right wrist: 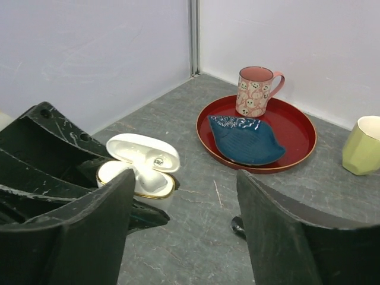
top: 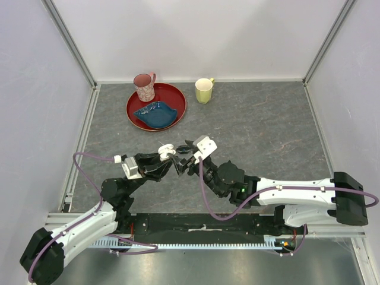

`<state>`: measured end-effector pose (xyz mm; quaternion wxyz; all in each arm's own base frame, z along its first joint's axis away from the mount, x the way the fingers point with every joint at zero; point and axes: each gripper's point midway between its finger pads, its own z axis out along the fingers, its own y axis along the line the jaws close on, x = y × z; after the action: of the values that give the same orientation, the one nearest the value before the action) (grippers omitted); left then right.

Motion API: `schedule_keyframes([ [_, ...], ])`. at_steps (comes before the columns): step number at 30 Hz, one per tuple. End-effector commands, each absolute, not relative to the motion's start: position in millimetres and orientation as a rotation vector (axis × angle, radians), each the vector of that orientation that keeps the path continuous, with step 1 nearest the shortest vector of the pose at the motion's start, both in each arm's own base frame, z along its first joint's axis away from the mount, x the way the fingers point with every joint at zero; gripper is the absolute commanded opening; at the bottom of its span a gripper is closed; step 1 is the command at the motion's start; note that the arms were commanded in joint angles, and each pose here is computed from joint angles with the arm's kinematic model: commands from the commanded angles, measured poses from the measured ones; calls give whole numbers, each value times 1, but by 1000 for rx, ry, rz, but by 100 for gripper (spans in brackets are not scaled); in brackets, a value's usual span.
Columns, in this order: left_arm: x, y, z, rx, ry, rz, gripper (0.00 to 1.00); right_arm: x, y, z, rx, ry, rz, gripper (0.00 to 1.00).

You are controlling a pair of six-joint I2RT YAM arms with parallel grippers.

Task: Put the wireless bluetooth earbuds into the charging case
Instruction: Place the earbud in the charging case.

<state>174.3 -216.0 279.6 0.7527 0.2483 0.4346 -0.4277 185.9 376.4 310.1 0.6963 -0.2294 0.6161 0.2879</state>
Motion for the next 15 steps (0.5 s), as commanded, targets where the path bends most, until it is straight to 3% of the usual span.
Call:
schedule_keyframes([
  [1, 166, -208, 314, 515, 822, -923, 2, 193, 359, 321, -386, 1402, 690, 78],
  [8, 168, -208, 310, 515, 835, -913, 2, 208, 316, 350, -159, 1365, 813, 93],
  [15, 167, -211, 307, 546, 834, -909, 2, 227, 292, 347, -21, 1428, 859, 98],
])
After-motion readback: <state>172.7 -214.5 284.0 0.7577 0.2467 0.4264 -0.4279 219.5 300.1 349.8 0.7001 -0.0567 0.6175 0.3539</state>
